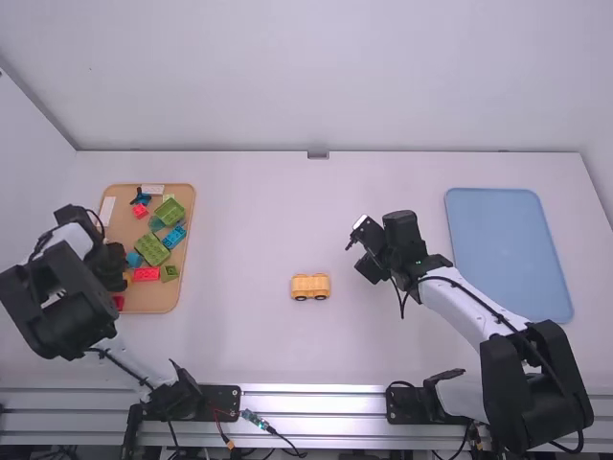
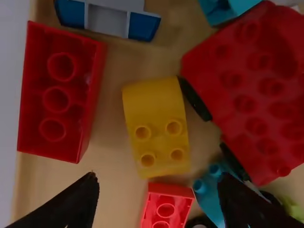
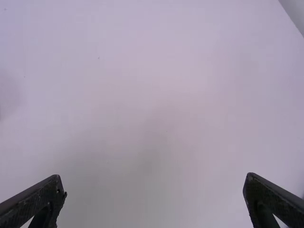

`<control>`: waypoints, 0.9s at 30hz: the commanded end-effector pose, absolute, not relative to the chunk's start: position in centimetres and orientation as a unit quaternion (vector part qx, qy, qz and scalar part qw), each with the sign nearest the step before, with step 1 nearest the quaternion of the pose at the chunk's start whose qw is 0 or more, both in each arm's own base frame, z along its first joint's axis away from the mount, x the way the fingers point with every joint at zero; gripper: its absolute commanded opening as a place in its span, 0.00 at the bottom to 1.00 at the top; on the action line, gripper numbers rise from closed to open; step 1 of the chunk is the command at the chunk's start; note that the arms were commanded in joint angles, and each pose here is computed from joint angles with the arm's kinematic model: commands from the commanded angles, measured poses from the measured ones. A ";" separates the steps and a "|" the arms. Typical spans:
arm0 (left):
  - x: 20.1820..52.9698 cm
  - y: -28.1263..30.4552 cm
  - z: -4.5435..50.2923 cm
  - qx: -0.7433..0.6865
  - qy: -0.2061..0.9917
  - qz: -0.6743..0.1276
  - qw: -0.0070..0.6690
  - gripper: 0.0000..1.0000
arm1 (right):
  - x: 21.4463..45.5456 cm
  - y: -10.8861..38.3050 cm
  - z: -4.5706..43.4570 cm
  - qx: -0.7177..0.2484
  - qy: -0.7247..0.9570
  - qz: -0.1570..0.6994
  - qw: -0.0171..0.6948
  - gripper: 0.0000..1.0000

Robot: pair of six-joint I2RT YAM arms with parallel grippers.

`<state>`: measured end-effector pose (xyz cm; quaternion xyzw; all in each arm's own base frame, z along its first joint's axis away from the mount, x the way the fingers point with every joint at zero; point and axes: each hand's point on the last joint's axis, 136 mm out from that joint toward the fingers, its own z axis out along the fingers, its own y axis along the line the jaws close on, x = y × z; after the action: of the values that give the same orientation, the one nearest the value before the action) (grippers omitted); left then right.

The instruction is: Assemble lego blocks to make yellow taxi

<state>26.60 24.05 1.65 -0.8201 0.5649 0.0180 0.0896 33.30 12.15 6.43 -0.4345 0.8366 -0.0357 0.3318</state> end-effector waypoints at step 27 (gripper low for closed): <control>25.7 24.5 -1.4 -0.827 0.549 0.029 0.122 0.40 | 33.0 12.1 6.5 -0.433 0.838 -0.035 0.330 0.99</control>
<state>26.72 24.76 -0.57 -0.8226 0.5522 0.0183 0.1344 33.15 12.10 6.30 -0.4344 0.8382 -0.0346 0.3279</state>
